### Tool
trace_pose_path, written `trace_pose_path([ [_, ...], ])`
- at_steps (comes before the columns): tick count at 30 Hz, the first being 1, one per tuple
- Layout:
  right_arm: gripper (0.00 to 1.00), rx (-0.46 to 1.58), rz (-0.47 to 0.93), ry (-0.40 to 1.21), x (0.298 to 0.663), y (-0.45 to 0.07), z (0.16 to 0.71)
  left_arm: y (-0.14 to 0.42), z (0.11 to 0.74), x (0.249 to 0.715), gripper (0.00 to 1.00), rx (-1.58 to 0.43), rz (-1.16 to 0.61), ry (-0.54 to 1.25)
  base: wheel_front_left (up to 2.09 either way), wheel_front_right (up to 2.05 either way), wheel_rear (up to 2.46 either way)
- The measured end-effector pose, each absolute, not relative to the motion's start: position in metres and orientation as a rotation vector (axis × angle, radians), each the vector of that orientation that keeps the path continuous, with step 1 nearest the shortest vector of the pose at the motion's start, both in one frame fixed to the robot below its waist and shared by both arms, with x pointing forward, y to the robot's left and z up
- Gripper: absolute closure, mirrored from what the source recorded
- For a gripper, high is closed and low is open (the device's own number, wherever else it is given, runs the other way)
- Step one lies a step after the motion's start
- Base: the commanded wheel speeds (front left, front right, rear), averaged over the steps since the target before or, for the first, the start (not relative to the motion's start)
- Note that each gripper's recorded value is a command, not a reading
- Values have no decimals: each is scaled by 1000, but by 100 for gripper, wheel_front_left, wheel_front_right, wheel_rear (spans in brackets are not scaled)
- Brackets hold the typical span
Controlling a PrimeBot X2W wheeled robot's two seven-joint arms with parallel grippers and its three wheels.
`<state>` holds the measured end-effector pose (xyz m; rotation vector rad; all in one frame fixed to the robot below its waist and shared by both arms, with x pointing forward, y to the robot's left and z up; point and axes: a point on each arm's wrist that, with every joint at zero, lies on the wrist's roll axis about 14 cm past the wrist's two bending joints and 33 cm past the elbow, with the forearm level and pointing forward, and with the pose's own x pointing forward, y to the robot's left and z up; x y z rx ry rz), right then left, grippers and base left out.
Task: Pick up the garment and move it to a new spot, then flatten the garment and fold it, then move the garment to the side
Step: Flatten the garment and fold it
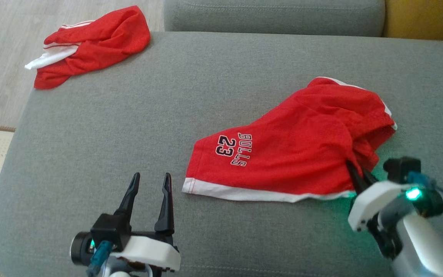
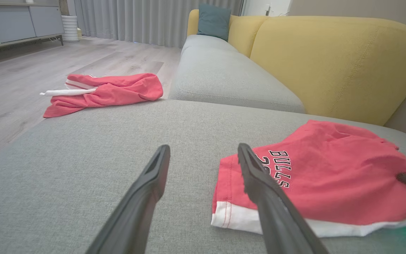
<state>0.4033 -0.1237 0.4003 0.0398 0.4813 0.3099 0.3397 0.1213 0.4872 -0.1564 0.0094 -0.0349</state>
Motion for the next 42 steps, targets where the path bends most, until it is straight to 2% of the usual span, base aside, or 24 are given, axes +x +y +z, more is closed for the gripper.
trace_pose_path([
  [5,100,-1,293,473,427,-127,402,120,485,339,0,-157,-37,18,0,0,0],
  [10,100,-41,291,492,434,-127,394,123,482,337,0,-156,-26,26,0,0,0],
  [11,96,-50,292,495,434,-127,392,124,482,337,0,-155,-24,27,0,0,0],
  [13,35,-52,291,489,435,-126,391,124,482,337,0,-155,-23,27,0,0,0],
  [14,0,-51,290,483,435,-126,391,124,482,338,0,-155,-24,27,0,0,0],
  [25,0,-10,213,343,429,-153,414,107,486,347,0,-158,-86,13,0,0,0],
  [34,0,41,129,144,411,-177,456,88,496,353,0,-161,-153,-16,0,0,0],
  [42,0,61,97,-6,386,-175,492,92,496,341,0,-157,-146,-14,0,0,0],
])
